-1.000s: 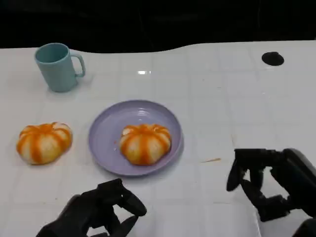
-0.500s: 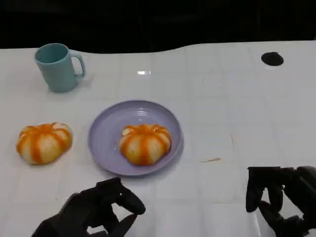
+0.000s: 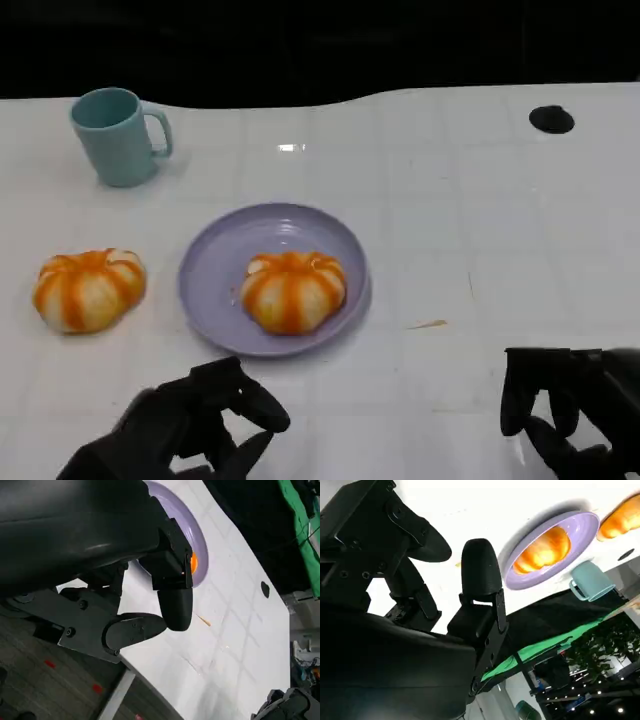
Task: Grasp the bread from the table and place it into the plate.
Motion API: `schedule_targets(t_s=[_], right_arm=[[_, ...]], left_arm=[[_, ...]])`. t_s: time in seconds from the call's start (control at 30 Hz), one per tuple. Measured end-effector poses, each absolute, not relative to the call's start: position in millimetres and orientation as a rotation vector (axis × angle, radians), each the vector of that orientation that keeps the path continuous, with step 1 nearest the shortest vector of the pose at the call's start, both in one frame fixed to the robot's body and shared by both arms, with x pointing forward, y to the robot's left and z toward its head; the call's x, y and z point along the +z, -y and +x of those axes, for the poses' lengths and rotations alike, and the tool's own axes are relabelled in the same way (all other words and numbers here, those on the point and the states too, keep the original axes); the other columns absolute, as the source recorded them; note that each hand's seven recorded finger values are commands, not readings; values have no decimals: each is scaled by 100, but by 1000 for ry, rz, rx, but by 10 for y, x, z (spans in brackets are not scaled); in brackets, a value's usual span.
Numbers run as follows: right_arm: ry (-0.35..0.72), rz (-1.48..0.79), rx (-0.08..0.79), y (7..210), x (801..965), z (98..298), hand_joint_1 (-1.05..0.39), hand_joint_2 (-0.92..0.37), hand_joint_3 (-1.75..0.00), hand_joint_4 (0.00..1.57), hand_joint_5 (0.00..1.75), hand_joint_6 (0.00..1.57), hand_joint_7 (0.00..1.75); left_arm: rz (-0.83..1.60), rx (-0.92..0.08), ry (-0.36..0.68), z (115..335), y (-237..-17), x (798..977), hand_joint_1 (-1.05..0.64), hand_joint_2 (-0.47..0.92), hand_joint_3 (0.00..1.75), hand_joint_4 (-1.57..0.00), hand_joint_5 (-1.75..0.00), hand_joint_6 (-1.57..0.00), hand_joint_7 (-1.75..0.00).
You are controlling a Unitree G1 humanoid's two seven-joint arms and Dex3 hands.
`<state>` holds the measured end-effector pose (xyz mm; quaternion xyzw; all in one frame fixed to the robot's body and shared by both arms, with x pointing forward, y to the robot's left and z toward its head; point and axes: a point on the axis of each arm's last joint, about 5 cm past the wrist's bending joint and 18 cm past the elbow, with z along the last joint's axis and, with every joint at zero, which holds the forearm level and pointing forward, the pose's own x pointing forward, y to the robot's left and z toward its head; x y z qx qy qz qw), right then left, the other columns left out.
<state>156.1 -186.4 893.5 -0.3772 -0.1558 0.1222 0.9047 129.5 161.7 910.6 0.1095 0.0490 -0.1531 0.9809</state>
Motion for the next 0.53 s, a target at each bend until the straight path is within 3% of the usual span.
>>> schedule_targets(t_s=[0.53], right_arm=[[333,-778,250,1824,8933,1577,2,-13,-146,95,175,88,143]], left_arm=[[215,-298,-101,1302,-1656,9064,-20,79,67,-65,-175,-64,-126]])
